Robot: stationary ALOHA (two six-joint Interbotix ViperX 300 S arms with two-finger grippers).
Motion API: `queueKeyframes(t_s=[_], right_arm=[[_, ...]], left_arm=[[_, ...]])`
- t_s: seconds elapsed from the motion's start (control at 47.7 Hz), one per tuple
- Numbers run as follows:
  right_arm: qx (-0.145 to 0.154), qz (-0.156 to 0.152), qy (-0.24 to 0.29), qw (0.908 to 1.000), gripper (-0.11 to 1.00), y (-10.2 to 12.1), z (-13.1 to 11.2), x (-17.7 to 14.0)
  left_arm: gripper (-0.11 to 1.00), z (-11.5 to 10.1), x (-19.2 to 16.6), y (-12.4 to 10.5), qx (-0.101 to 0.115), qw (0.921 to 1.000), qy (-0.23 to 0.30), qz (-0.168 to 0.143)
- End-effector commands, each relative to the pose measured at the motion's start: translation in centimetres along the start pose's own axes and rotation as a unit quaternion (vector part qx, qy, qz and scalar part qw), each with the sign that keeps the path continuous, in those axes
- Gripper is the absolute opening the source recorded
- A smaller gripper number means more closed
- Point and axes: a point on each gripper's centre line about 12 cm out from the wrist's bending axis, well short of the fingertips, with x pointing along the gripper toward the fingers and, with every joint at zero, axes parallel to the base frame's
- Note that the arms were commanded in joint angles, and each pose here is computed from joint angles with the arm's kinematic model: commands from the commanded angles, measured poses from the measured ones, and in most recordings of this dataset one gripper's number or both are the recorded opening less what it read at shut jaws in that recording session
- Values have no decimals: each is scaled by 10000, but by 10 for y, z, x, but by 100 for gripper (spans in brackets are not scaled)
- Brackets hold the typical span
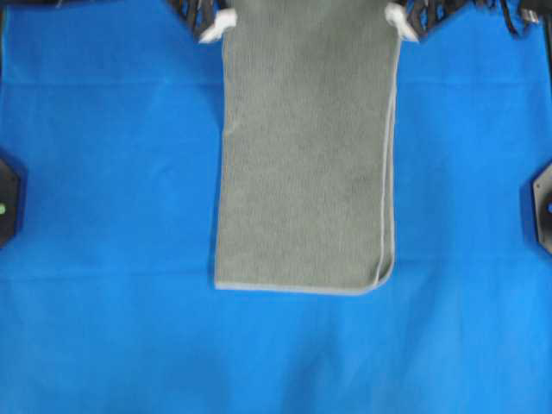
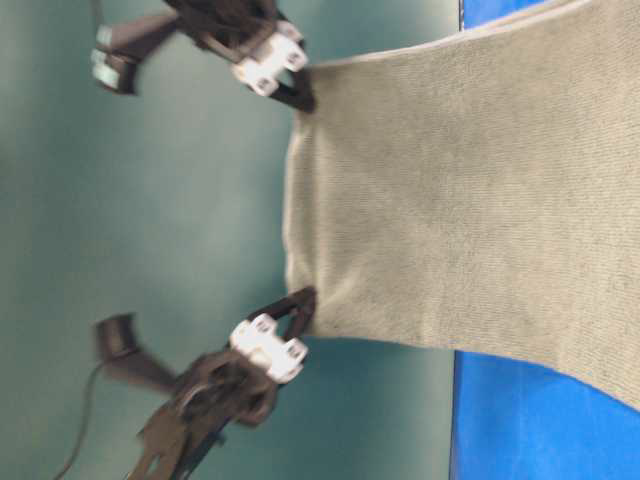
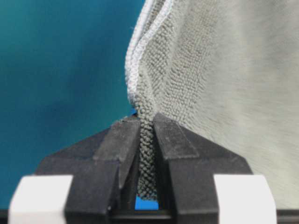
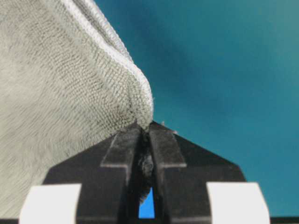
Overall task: Fold a large towel.
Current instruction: 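Lift the top end and fold it down over the bottom half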
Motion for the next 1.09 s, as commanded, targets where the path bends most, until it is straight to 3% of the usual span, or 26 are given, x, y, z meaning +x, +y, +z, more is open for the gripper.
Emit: queueKeyframes(t_s=[0.0,0.126,0.273,0.42,0.525,0.755,0.944,1.07], right_arm=[[-79,33,-109,9999,3,11,2,-30],[-264,350,-23,9990,3,40,-16,-58],[-388,945,77,9947,3,79,-33,-89],[-389,1456,455,9875,3,112,-56,-99],[-362,1718,865,9806,3,132,-76,-97],[-203,2278,1442,9628,3,179,-113,-87],[-12,2610,1527,9532,3,204,-130,-76],[58,2747,1535,9492,3,214,-133,-72]], left_arm=[[5,11,-30,-15,56,9996,-240,-127],[5,1,-56,-59,129,9978,-209,-621],[5,-18,-76,-107,-89,9926,-34,-1211],[5,-35,-90,-162,155,9821,78,-1874],[5,-50,-93,-192,125,9748,285,-2209],[5,-92,-83,-244,-207,9613,900,-2596],[5,-110,-70,-271,-220,9567,904,-2756],[5,-111,-69,-277,-196,9556,896,-2799]])
